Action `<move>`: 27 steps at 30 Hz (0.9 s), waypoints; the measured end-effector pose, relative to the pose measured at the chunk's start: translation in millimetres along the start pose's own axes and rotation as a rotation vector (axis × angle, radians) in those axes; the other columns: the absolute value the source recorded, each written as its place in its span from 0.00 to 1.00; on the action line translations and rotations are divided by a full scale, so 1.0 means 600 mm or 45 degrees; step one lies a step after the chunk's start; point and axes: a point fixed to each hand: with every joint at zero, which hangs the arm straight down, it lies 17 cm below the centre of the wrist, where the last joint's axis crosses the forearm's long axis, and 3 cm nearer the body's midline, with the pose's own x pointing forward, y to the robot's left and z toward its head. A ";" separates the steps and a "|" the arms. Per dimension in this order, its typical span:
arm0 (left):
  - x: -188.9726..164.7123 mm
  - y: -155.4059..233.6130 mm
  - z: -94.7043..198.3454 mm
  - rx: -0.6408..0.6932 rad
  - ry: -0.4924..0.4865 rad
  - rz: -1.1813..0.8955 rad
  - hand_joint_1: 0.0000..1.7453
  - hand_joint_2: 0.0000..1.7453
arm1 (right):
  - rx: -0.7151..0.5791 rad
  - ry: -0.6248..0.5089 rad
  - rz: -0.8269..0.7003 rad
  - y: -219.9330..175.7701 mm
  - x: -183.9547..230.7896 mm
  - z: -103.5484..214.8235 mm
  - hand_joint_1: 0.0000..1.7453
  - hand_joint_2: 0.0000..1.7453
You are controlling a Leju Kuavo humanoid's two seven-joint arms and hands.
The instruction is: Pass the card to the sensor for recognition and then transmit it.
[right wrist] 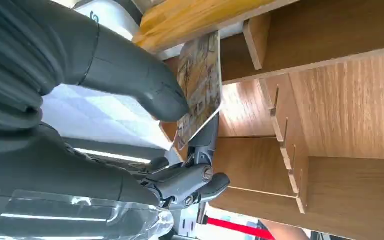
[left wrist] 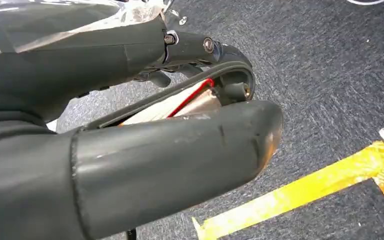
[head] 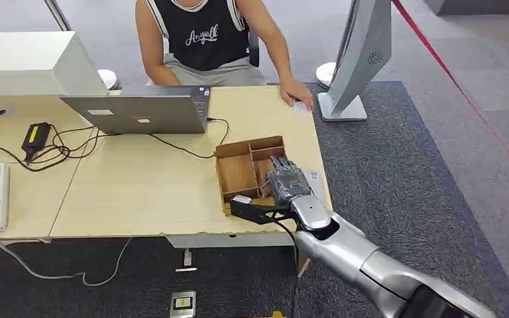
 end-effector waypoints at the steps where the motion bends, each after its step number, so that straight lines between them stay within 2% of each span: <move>1: 0.000 0.000 0.000 0.000 0.001 0.000 0.00 0.00 | 0.000 0.001 0.000 0.000 -0.001 0.000 1.00 1.00; 15: 0.002 0.000 0.000 0.000 -0.005 -0.001 0.00 0.00 | -0.060 0.006 -0.013 -0.015 -0.001 -0.002 1.00 1.00; 27: 0.008 0.000 0.000 0.002 -0.031 -0.012 0.00 0.00 | -0.259 0.034 -0.082 -0.120 -0.004 -0.018 1.00 1.00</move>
